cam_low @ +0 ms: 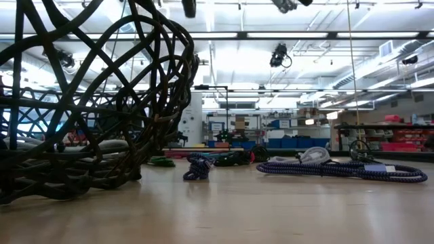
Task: Pick and place USB-C Cables
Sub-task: Put the black and white charger cable into the wire basket
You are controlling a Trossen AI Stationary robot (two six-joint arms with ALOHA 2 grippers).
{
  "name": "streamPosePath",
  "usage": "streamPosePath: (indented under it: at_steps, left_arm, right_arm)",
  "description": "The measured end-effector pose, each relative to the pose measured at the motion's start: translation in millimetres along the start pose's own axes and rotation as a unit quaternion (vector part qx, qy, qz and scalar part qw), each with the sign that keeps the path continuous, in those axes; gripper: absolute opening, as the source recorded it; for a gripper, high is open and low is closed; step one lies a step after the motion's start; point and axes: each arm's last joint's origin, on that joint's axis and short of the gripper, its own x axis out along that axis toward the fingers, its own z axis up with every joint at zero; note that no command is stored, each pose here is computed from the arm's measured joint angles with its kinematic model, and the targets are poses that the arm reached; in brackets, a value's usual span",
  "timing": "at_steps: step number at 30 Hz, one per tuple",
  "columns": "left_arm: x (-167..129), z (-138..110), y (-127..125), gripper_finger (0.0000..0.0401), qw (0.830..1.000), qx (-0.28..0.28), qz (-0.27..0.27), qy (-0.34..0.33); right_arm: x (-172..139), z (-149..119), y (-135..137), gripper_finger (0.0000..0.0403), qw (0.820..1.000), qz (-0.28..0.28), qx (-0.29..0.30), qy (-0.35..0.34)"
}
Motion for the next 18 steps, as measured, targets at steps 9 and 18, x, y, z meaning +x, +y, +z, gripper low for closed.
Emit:
streamPosePath:
  at_steps: [9,18]
  left_arm:
    - [5.1,-7.3,8.3,0.0217,1.000,0.018,0.022,0.010]
    - [13.5,-15.2,26.9,0.0217,0.998,0.019,0.051,0.010]
  right_arm:
    - [21.4,9.1,-1.9,0.0019,0.999,0.023,-0.017,-0.015]
    - [33.5,9.9,-1.8,0.0019,0.999,0.033,-0.019,-0.009]
